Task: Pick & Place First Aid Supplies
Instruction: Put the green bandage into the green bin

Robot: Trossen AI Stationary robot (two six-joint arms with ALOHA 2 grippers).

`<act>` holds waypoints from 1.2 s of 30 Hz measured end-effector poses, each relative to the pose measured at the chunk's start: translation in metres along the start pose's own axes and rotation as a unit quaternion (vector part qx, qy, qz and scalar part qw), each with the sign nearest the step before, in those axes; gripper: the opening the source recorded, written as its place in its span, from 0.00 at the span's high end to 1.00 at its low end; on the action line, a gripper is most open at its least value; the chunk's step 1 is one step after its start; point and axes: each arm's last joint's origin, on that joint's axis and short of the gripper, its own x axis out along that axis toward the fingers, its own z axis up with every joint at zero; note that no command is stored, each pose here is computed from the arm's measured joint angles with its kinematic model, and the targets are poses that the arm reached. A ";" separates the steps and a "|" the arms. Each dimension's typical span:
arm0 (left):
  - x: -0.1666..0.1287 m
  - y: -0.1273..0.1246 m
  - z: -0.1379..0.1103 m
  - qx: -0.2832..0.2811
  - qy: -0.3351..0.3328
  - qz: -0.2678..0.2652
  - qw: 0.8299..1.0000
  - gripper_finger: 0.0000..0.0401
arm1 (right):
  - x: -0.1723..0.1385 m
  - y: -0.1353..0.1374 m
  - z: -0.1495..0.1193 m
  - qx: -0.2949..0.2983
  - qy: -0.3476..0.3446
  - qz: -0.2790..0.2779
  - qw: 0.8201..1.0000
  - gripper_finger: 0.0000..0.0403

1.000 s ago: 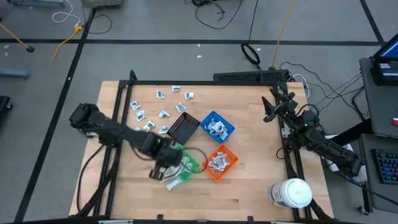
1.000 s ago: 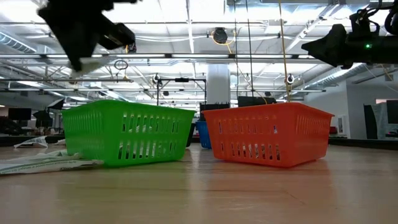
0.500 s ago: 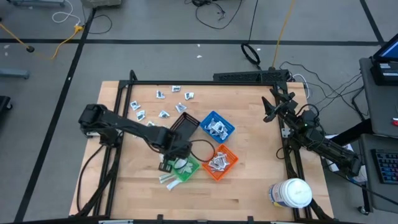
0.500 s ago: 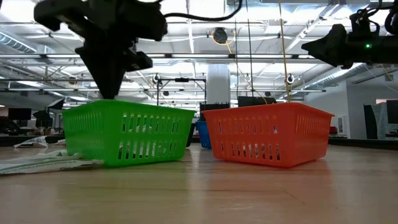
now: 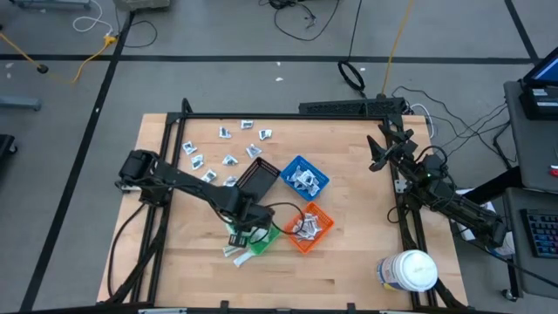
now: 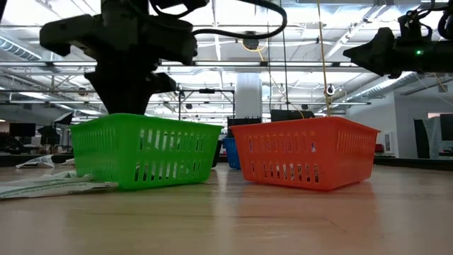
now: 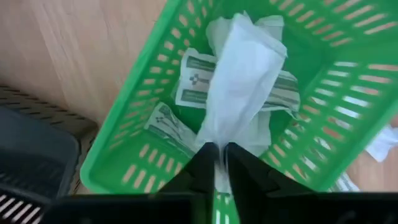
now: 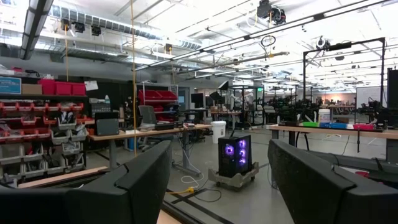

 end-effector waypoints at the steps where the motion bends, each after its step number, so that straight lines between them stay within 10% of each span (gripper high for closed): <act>1: -0.001 0.000 0.000 0.000 -0.002 -0.001 1.000 0.86 | 0.000 0.000 0.000 0.000 0.000 0.000 1.000 0.35; 12: -0.019 0.006 0.008 -0.162 -0.015 -0.025 0.986 0.57 | 0.000 0.000 0.000 0.000 0.000 0.000 1.000 0.35; 21: -0.023 0.006 0.009 -0.350 0.013 -0.088 0.933 0.57 | 0.000 0.000 0.000 0.000 0.000 0.000 1.000 0.35; 36: -0.034 -0.054 -0.025 -0.338 0.007 -0.084 0.937 0.60 | 0.000 0.000 0.000 0.000 -0.002 0.000 1.000 0.35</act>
